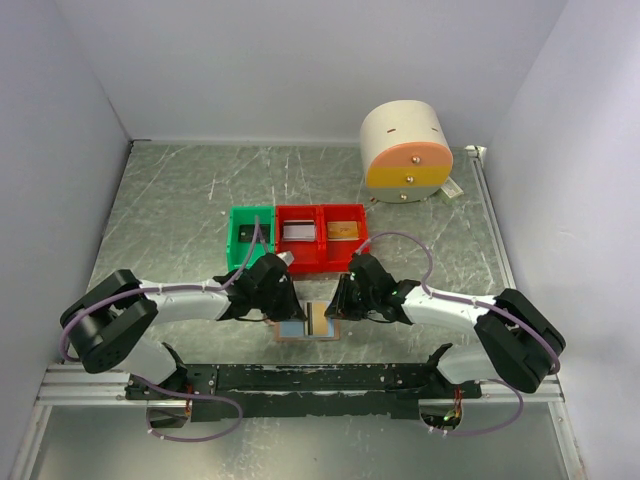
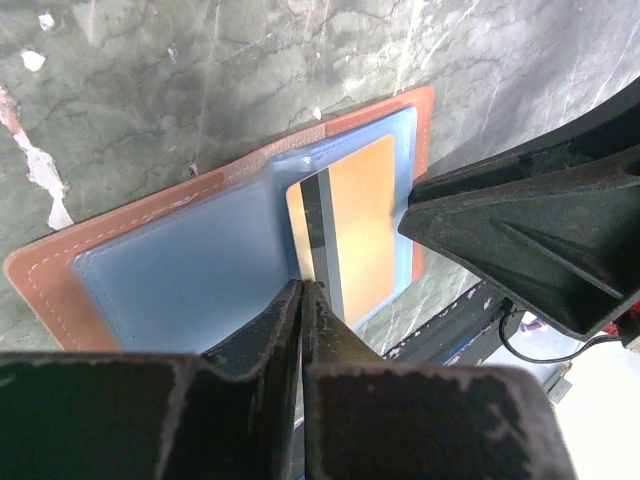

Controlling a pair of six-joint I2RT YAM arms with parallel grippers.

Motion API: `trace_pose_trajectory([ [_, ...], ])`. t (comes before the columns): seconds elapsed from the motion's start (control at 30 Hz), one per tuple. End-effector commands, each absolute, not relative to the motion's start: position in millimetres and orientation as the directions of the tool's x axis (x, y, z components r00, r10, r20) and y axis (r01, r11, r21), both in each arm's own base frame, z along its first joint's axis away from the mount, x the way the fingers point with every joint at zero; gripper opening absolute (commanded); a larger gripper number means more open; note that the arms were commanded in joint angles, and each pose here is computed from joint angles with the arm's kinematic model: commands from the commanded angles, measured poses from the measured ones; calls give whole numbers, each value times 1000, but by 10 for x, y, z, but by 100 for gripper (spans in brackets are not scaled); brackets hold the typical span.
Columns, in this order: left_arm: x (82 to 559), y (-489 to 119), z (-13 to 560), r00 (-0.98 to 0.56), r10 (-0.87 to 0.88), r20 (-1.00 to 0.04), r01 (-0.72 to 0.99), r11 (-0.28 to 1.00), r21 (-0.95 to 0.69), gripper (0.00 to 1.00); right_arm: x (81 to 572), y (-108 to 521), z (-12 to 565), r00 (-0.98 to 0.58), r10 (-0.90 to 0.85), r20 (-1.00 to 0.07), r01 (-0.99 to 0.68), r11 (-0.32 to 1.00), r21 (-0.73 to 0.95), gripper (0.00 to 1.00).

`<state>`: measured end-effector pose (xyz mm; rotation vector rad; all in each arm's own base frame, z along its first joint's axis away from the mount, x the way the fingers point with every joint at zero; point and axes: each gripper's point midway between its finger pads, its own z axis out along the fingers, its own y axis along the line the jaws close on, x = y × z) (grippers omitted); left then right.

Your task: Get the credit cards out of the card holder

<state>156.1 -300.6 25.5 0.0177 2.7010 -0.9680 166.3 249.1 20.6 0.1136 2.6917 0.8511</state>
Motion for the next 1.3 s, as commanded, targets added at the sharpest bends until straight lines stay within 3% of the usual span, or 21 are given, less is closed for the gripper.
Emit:
trace_pose_trajectory([
  [0.0,1590,-3026,283,-958,-84,-275,109,779,-618,19,1580,2361,90,-958,139,-251,-9,860,511,25],
  [0.07,1589,-3039,281,-959,-83,-272,110,774,-623,31,1588,2367,98,-958,138,-252,-10,859,511,25],
  [0.17,1592,-3054,281,-958,-87,-273,111,768,-631,41,1597,2381,105,-958,134,-252,-14,859,511,25],
  [0.33,1590,-3064,204,-962,-77,-261,106,777,-621,44,1583,2400,59,-962,128,-239,-14,858,513,25],
  [0.5,1592,-3079,180,-962,-92,-256,95,767,-634,37,1592,2405,51,-963,126,-239,-14,859,511,25],
  [0.77,1587,-3015,184,-958,-99,-269,94,779,-620,8,1689,2396,173,-952,118,-281,-35,874,485,28],
  [1.13,1588,-2998,205,-955,-113,-274,89,774,-627,7,1841,2495,584,-924,117,-363,-97,849,520,37],
  [1.27,1596,-2997,216,-954,-109,-278,93,776,-623,7,1770,2705,605,-941,89,-327,-137,784,606,38],
])
